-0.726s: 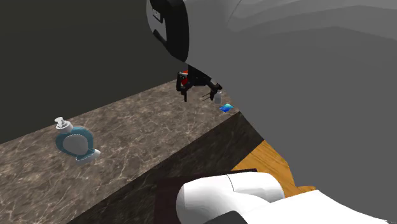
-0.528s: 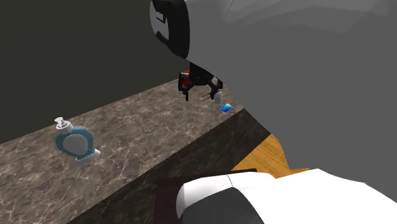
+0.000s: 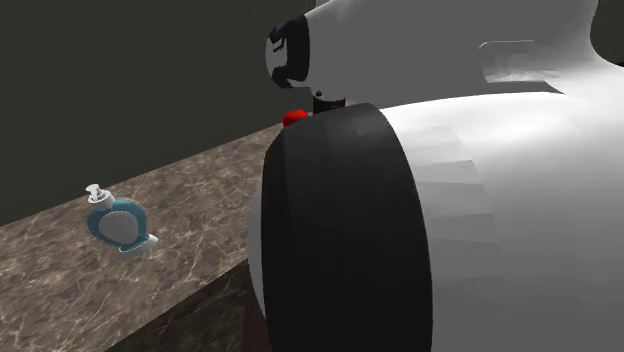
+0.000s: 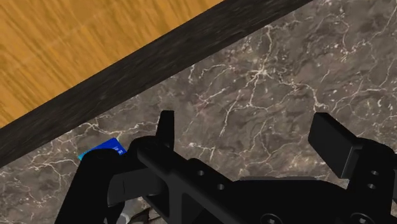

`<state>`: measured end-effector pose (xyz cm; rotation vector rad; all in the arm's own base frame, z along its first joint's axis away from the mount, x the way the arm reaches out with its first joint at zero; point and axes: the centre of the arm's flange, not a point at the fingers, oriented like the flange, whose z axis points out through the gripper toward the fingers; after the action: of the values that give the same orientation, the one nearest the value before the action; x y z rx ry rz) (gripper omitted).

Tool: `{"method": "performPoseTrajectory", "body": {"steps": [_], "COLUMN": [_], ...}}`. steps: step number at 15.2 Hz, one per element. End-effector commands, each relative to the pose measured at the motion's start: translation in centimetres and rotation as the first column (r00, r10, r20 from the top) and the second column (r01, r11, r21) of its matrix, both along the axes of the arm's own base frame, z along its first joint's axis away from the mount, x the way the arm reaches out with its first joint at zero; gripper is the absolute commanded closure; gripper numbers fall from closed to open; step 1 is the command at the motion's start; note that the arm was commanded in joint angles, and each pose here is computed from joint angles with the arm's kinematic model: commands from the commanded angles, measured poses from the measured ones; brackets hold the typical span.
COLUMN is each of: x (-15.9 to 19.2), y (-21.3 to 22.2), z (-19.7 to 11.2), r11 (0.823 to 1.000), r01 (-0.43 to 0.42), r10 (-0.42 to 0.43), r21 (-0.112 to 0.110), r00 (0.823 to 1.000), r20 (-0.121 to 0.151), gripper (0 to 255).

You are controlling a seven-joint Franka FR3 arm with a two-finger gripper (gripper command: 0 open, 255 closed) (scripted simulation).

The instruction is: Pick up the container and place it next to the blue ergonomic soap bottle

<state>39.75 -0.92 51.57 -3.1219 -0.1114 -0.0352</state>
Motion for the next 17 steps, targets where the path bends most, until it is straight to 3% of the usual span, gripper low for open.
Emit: {"method": "performPoseTrajectory", "body": {"steps": [1, 17], "x": [2.2, 18.8], "y": [-1.0, -8.1], "z": [-0.9, -8.8], "r11": [1.0, 0.995], "r01": [-0.009, -0.075], "r10": [0.009, 0.081], "r21": [-0.008, -0.064], "r00": [1.0, 0.992], "r20": [0.014, 0.099], "gripper": [0, 0]}}
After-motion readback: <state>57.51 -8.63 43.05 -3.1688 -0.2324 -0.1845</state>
